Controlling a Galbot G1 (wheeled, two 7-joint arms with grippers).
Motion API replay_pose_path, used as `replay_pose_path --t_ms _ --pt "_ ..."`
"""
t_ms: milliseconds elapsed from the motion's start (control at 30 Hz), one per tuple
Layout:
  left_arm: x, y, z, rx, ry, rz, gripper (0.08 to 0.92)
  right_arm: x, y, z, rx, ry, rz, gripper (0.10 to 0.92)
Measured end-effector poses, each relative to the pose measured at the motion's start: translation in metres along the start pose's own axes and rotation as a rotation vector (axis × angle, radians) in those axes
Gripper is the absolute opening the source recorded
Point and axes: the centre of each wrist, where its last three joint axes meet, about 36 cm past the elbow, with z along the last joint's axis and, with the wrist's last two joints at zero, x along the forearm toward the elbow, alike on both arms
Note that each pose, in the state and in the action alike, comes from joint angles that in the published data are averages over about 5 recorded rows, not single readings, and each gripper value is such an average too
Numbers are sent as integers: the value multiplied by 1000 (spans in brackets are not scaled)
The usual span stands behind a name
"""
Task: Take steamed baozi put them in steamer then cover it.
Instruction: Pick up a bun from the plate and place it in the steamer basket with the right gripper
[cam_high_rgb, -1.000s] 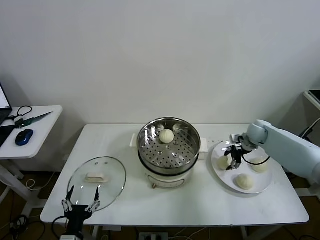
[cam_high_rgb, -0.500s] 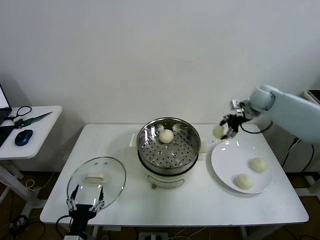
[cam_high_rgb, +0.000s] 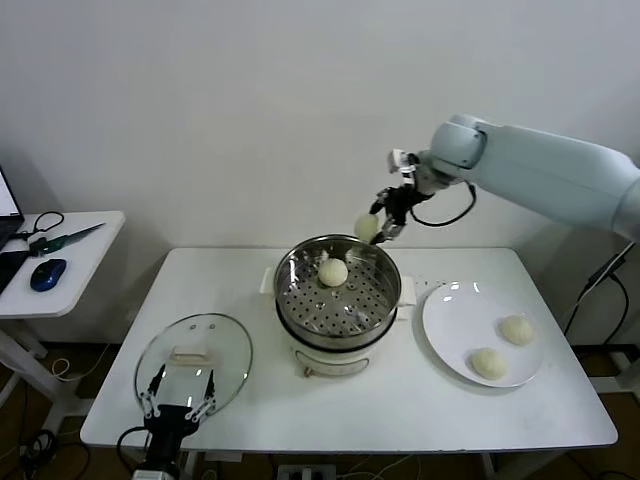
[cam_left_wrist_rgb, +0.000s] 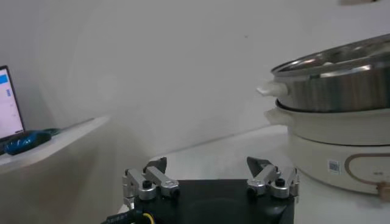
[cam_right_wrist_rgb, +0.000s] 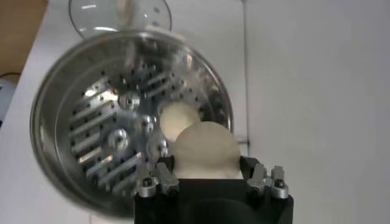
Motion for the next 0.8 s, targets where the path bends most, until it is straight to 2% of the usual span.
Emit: replay_pose_path --t_ms 333,567,800 --pt "-2 4 0 -10 -6 -6 823 -76 18 -57 65 27 -97 696" --pt "-3 6 2 -11 -5 -7 823 -115 32 -63 78 49 -152 698" --pt "-4 8 6 -5 3 -7 823 -135 42 -65 83 59 -184 704"
